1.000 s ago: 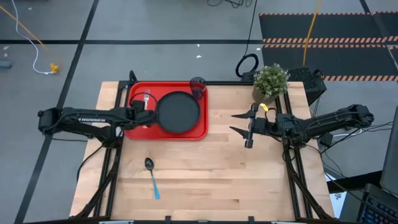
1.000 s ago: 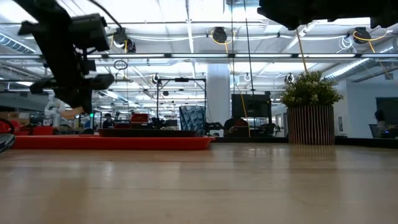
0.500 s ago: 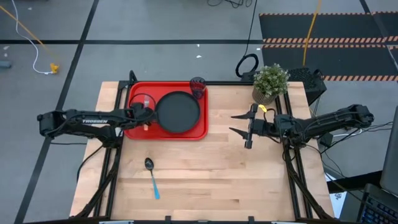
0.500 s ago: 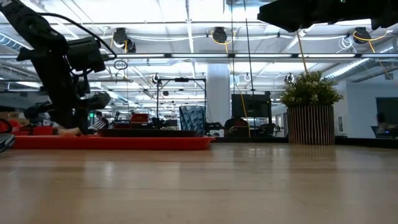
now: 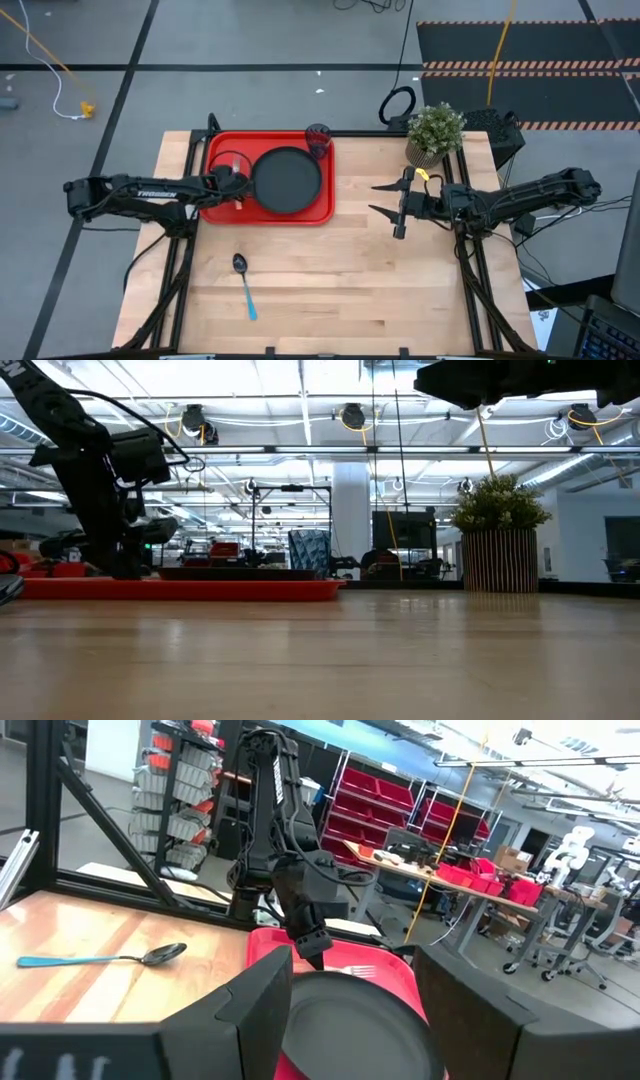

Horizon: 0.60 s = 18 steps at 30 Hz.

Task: Pick and place plate/cup/fork/spoon on tray
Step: Put the light orange fork on the red tray to the left of the black plate

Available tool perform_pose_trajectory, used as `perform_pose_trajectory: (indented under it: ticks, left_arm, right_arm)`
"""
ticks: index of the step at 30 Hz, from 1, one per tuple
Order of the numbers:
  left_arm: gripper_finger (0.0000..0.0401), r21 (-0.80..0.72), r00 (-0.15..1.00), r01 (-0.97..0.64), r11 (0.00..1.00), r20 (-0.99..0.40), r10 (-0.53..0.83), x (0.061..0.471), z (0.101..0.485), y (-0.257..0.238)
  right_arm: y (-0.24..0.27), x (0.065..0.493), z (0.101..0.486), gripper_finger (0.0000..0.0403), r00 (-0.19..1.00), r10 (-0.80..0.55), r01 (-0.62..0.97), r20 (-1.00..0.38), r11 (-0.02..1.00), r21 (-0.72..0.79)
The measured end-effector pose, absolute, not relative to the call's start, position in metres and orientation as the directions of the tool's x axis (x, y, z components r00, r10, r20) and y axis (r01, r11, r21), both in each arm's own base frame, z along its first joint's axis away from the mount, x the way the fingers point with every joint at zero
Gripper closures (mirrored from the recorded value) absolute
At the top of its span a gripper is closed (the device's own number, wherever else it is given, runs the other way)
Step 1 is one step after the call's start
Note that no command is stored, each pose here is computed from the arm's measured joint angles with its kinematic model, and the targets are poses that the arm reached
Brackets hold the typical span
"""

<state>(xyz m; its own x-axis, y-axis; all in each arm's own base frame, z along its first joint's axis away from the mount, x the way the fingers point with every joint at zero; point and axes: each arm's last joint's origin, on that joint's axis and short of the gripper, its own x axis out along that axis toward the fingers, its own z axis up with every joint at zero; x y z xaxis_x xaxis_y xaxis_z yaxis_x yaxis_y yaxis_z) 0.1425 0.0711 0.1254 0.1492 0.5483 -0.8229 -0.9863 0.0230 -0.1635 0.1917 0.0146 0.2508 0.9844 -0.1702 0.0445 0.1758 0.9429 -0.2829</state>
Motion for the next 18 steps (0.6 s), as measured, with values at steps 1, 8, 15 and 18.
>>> perform_pose_trajectory:
  ticks: [1, 8, 15, 18]
  left_arm:
    - [0.0334, -0.163, 0.147, -0.986, 0.020, -0.822, 0.550, 0.1432, 0.1247, 0.0719]
    - [0.0339, -0.178, 0.180, -0.982, 0.059, -0.801, 0.570, 0.1498, 0.1236, 0.0753]
    - [0.0339, -0.155, 0.168, -0.985, 0.072, -0.796, 0.582, 0.1491, 0.1236, 0.0758]
    - [0.0339, -0.152, 0.165, -0.986, 0.071, -0.795, 0.583, 0.1489, 0.1235, 0.0758]
  right_arm:
    - [0.0146, 0.1917, 0.2508, 0.0200, 0.984, -0.170, 0.176, 0.045, 0.943, -0.283]
    - [0.0146, 0.1916, 0.2508, 0.0200, 0.985, -0.169, 0.175, 0.045, 0.943, -0.283]
    - [0.0147, 0.1916, 0.2508, 0.0200, 0.985, -0.168, 0.174, 0.044, 0.943, -0.283]
    - [0.0147, 0.1916, 0.2508, 0.0200, 0.985, -0.168, 0.174, 0.044, 0.943, -0.283]
